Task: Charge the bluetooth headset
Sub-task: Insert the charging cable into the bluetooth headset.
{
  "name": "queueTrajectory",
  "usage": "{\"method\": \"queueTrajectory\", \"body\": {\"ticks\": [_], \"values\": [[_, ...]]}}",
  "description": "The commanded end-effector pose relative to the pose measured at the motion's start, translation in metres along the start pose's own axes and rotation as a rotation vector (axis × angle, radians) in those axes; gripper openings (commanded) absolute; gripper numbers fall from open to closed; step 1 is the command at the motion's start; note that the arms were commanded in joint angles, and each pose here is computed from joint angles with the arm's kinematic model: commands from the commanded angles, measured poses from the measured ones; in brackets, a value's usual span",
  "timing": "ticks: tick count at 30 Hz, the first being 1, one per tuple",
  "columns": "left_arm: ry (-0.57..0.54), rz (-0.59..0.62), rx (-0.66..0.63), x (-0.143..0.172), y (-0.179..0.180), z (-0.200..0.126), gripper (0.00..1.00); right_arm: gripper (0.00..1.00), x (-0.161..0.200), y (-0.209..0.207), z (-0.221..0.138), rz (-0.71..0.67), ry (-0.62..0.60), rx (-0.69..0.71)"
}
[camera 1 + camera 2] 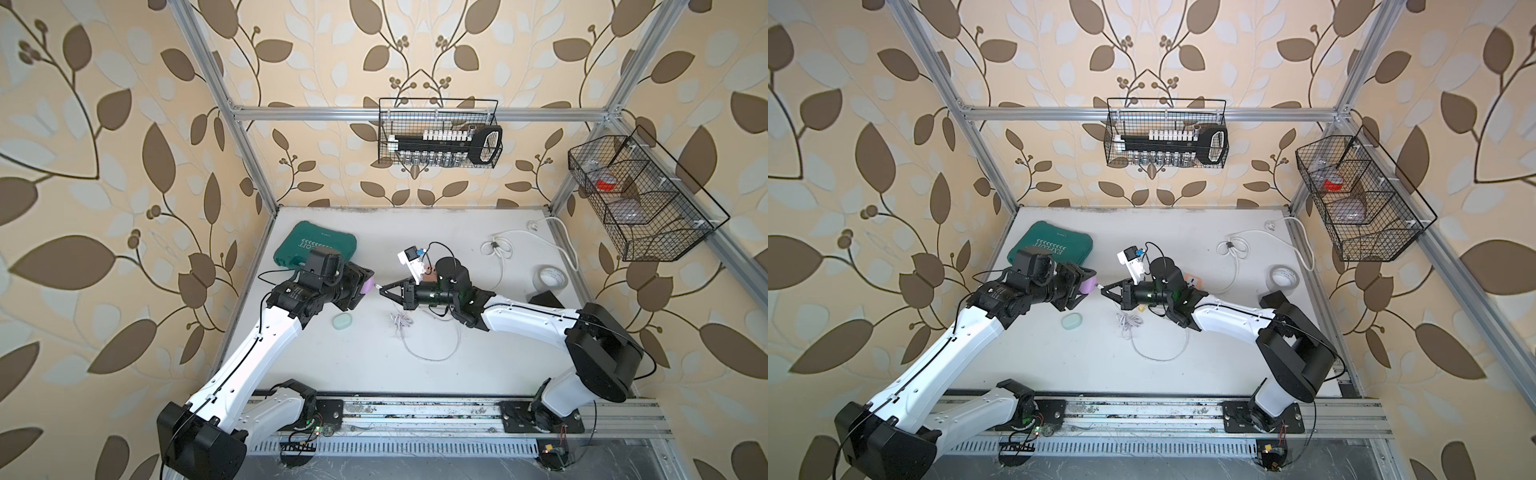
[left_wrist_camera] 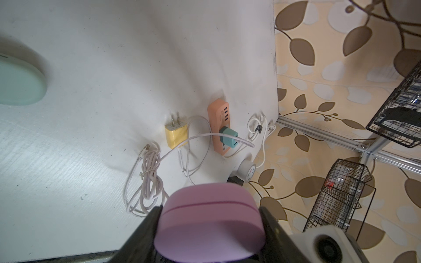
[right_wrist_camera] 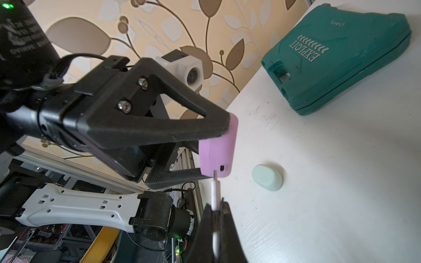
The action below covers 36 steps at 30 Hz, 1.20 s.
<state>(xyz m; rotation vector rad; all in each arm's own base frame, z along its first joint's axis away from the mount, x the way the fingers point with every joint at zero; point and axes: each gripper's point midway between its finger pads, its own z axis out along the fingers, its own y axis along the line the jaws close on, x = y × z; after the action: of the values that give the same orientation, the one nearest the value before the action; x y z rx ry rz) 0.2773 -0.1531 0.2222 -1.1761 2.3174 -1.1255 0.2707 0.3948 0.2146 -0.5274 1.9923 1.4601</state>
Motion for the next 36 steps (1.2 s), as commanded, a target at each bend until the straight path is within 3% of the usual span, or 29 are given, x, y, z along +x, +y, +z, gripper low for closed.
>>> {"method": "queueTrajectory", "body": {"ticks": [1,36], "values": [[-0.008,0.019,0.043,-0.001,-0.011,-0.009,0.35,0.00,0.005,-0.001,0.004,0.012,0.012,-0.020],[0.037,0.035,0.047,0.006,-0.010,-0.005,0.35,0.00,-0.004,0.000,0.005,-0.017,0.010,-0.017]]}}
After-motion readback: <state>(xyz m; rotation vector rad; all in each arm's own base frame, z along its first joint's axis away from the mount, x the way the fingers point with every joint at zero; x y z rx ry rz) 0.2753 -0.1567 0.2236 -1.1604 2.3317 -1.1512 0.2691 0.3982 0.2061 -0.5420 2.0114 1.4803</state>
